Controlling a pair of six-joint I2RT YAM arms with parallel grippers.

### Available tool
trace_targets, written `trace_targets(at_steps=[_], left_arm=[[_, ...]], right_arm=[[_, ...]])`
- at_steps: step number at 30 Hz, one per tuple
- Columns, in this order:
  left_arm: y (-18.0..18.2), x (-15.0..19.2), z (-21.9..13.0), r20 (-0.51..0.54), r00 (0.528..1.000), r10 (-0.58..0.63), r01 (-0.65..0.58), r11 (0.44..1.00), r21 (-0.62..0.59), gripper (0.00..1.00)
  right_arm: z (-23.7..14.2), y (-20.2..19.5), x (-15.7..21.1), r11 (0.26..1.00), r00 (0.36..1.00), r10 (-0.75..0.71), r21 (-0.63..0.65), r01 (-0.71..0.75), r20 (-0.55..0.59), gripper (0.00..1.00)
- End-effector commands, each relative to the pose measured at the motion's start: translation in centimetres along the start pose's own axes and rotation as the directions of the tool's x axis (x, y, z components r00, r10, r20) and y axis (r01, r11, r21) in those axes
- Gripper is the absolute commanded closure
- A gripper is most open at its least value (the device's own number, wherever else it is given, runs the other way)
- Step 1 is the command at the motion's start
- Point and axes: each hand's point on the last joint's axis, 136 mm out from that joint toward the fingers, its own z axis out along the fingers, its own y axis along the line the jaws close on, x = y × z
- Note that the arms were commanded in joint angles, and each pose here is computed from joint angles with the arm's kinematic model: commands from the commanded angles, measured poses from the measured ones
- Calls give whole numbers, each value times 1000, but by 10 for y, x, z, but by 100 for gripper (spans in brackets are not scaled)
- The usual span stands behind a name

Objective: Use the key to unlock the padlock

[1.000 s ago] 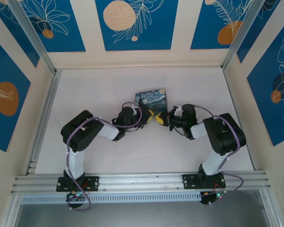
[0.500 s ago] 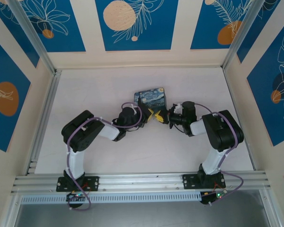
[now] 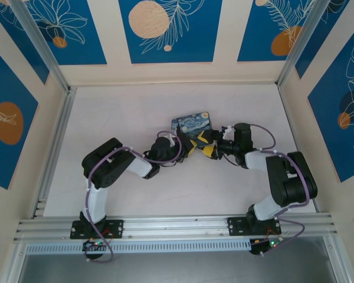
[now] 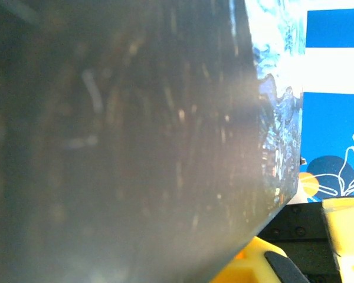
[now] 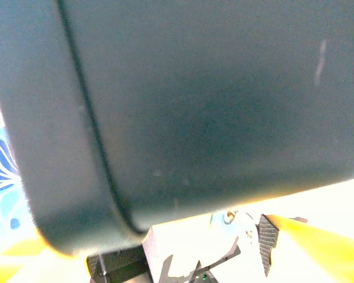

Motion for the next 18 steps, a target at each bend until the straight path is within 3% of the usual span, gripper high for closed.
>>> trace_targets(at_steps=[1,8,9,10,14,18], left_arm=[[24,9,0,-40,999,22,-25,997,-75,100],[40,12,-8,-71,995,72,-83,982,-170,100],[42,11,-9,-74,994,77,-89,980,-179,100],[43,11,-11,-78,994,80,-94,978,-187,100],[54,13,-18,-106,991,87,-113,955,-273,100],[57,14,-20,-145,984,105,-148,932,-329,100]], right_arm=[[-12,-15,13,997,999,-31,71,32,-23,27],[-32,-31,19,943,979,-201,270,192,7,27],[-35,-32,19,929,971,-237,296,223,12,19],[-37,-34,19,914,965,-261,323,244,11,18],[-42,-41,22,823,919,-393,441,359,-14,18],[-40,-44,29,703,854,-513,528,477,-89,27]])
